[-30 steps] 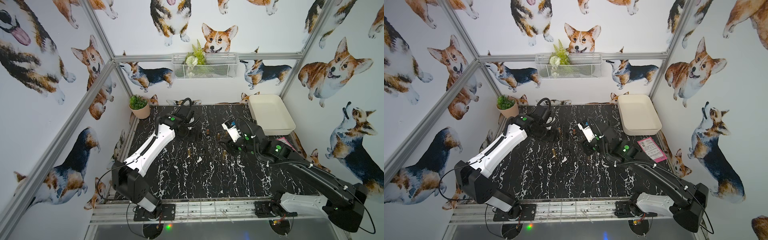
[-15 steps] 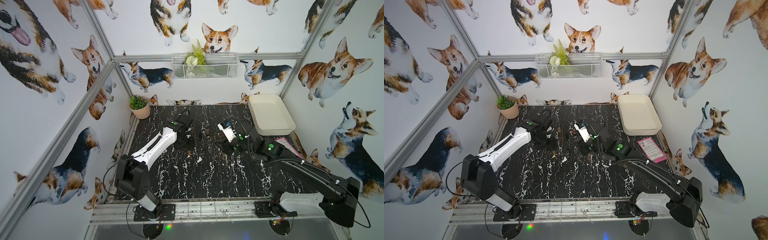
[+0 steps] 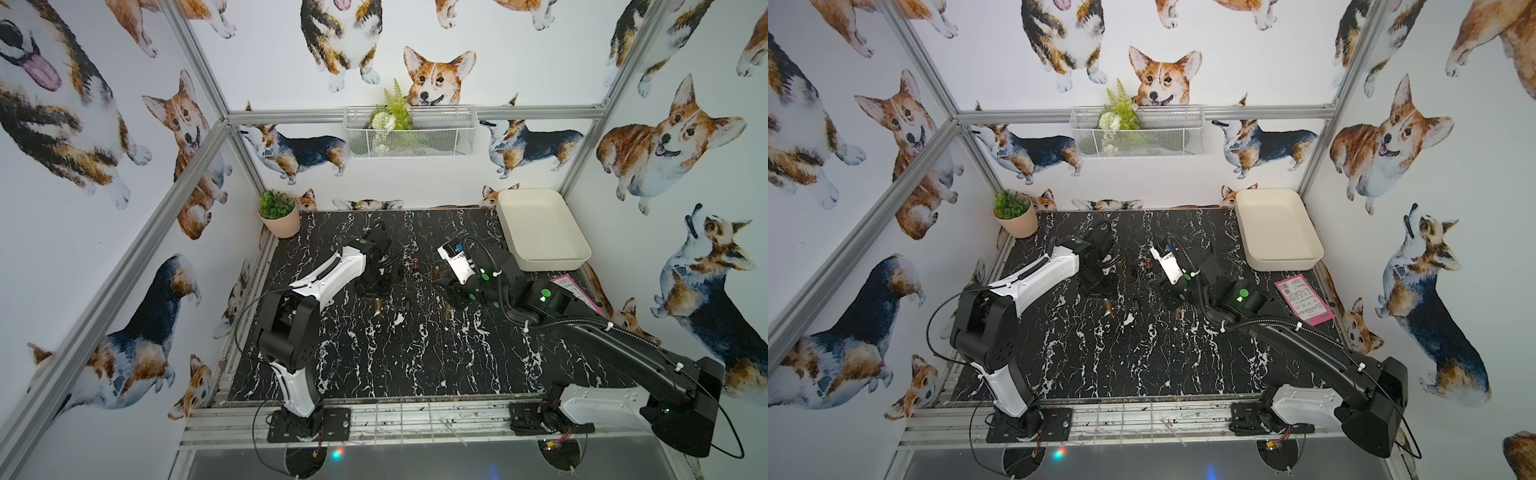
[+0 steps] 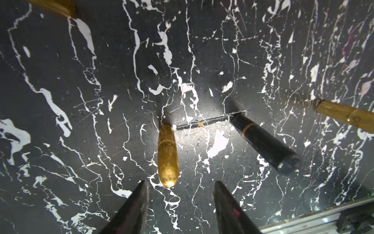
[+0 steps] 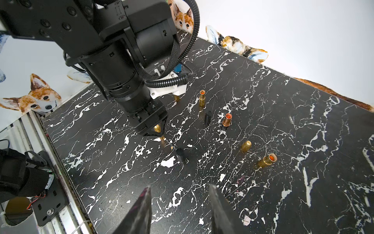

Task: Open the lipstick cap
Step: Pick up the lipstick at the center of the board.

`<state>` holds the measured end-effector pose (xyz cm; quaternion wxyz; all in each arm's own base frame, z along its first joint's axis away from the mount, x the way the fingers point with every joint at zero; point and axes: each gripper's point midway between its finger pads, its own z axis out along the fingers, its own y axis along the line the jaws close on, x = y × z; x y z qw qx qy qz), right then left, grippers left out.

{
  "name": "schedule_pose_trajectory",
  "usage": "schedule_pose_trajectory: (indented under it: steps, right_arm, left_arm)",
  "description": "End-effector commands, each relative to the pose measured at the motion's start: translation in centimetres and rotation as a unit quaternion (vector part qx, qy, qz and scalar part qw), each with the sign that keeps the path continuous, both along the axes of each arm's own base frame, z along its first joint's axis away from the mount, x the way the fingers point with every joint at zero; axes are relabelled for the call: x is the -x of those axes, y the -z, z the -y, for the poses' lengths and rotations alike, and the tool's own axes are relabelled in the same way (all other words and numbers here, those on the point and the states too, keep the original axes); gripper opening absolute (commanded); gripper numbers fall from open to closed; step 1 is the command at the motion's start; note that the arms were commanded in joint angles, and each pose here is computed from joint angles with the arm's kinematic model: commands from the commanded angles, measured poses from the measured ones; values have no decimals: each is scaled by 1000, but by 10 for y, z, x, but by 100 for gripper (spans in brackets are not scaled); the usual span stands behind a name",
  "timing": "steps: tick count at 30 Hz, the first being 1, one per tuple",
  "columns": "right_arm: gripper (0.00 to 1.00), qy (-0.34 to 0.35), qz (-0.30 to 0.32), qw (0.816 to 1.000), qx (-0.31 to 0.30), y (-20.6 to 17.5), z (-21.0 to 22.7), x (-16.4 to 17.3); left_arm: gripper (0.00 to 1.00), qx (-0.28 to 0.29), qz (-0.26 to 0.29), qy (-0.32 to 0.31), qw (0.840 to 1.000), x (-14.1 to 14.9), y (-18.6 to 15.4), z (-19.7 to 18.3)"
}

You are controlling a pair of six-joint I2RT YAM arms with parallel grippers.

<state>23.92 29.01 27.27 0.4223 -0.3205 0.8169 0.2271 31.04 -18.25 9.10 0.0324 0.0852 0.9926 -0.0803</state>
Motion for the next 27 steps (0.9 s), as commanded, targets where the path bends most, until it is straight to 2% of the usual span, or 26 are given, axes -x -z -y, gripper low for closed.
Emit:
schedule_pose_trajectory:
  steps: [1,22,27]
  right_arm:
    - [48,-4,0,1000,11,4,1,1]
    - [48,2,3,1000,14,5,3,0]
    - [48,2,3,1000,17,8,4,0]
  left_arm:
    - [52,-9,-4,1,1000,-1,4,-4]
    - [39,-24,-20,6,999,-8,23,-7]
    - [39,-28,-25,6,999,-7,26,-8]
